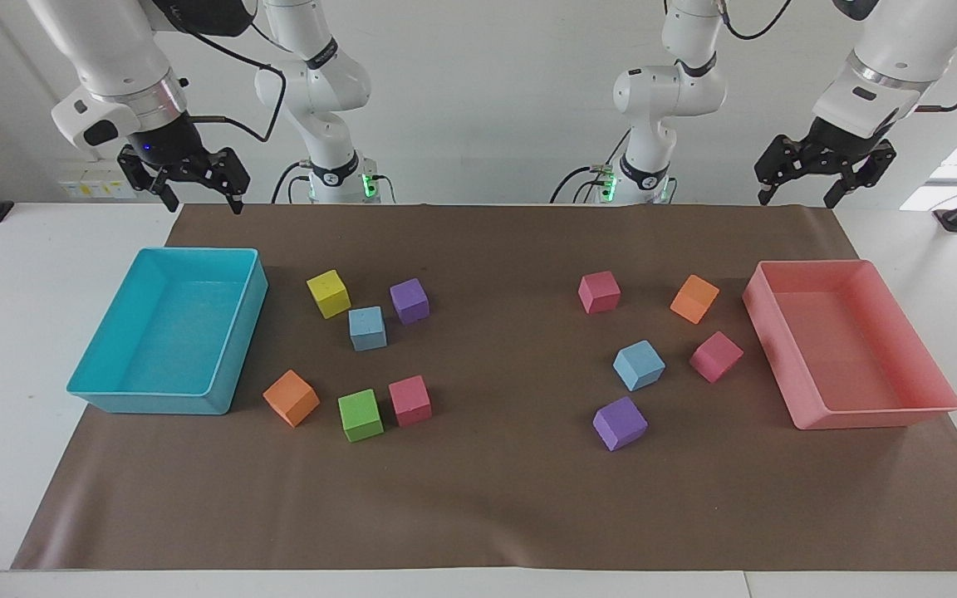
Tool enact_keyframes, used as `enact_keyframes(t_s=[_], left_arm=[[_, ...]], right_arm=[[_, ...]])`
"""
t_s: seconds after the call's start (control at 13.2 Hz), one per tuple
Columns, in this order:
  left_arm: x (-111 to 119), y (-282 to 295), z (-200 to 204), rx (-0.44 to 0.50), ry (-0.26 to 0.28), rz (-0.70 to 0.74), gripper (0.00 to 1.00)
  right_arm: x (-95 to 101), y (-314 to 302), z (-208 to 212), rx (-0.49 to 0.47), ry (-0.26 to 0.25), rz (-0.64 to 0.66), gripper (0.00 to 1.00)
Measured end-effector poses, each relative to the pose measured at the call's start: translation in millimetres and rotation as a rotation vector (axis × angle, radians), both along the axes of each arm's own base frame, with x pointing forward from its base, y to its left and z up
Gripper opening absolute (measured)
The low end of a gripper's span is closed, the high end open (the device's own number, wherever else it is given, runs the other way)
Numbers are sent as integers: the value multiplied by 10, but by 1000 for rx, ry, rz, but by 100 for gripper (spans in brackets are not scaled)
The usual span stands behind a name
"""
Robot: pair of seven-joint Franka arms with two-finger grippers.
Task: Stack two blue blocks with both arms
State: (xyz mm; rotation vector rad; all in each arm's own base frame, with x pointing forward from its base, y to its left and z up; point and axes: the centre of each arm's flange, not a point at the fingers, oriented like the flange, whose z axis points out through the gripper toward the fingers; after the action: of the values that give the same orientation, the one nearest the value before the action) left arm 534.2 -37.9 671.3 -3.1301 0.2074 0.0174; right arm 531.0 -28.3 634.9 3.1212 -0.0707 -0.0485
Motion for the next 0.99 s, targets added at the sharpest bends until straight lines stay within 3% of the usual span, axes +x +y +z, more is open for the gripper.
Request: enact_keyframes(t_s=[0.99], left_arm=[[4, 60, 0, 0, 0, 11, 100]], right_arm=[[0, 0, -5, 0, 1, 0, 100]])
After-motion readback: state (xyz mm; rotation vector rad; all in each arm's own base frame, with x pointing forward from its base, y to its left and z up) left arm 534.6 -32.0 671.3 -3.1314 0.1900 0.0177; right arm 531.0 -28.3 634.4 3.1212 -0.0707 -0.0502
